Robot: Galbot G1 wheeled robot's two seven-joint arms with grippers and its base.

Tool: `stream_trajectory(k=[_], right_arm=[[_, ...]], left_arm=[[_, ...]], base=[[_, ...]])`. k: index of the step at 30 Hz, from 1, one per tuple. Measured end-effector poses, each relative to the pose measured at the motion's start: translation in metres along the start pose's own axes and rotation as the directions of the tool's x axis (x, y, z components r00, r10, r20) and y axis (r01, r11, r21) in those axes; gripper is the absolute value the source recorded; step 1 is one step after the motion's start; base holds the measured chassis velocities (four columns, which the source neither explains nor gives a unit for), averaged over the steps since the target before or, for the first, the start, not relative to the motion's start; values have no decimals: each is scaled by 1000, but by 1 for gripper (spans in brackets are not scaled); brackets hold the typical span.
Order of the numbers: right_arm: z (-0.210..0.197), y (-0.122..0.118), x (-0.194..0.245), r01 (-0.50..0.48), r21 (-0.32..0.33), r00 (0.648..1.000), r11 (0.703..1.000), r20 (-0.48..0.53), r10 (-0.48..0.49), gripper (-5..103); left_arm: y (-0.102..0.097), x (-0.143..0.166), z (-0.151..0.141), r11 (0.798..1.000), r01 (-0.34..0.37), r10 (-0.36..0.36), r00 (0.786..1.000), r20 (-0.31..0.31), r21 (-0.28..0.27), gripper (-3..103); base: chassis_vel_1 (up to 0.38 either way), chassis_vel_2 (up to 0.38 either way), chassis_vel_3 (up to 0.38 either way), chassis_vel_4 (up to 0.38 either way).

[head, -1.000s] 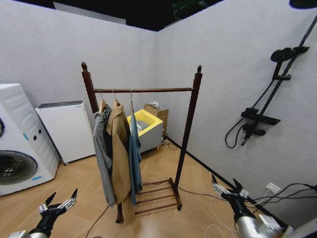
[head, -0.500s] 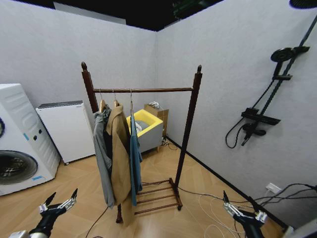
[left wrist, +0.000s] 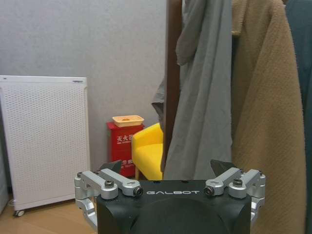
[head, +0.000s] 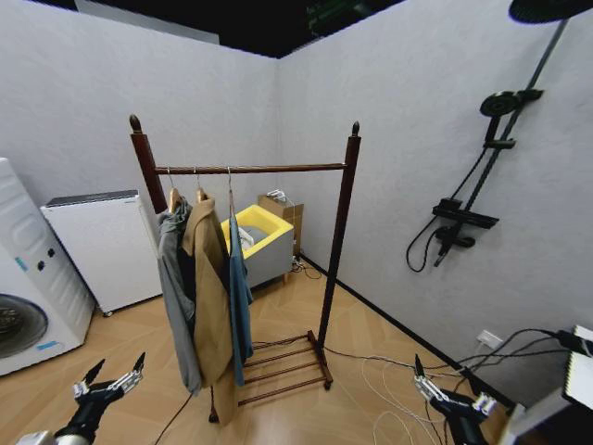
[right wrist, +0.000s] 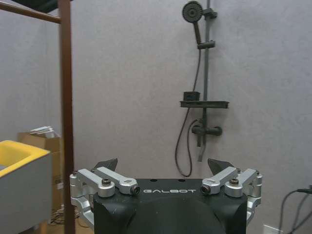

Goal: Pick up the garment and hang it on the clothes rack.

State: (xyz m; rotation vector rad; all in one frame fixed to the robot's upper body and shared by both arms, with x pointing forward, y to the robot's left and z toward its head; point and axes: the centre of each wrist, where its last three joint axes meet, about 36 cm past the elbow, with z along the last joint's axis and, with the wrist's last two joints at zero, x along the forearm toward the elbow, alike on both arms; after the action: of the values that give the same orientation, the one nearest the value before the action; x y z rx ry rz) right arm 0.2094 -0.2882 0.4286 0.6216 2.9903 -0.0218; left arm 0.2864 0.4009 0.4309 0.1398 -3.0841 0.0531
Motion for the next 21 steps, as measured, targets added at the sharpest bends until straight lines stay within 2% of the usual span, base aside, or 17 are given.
stream_trajectory(k=[10, 14, 21], right_arm=[[-1, 13, 0, -79, -17, 997, 997, -5, 79, 100], [-6, 19, 4, -146, -23, 989, 989, -11, 146, 100], [-12, 8, 5, -223, -6, 975, 975, 0, 223, 100]], left_arm=[[0, 0, 0, 1000, 0, 0, 1000, 0, 0, 100], [0, 0, 0, 1000, 0, 0, 1000, 0, 0, 100], [0, 0, 0, 1000, 0, 0, 1000, 0, 0, 100]], base=[[-106, -106, -116, -102], [-119, -122, -120, -128], [-124, -120, -123, -133]])
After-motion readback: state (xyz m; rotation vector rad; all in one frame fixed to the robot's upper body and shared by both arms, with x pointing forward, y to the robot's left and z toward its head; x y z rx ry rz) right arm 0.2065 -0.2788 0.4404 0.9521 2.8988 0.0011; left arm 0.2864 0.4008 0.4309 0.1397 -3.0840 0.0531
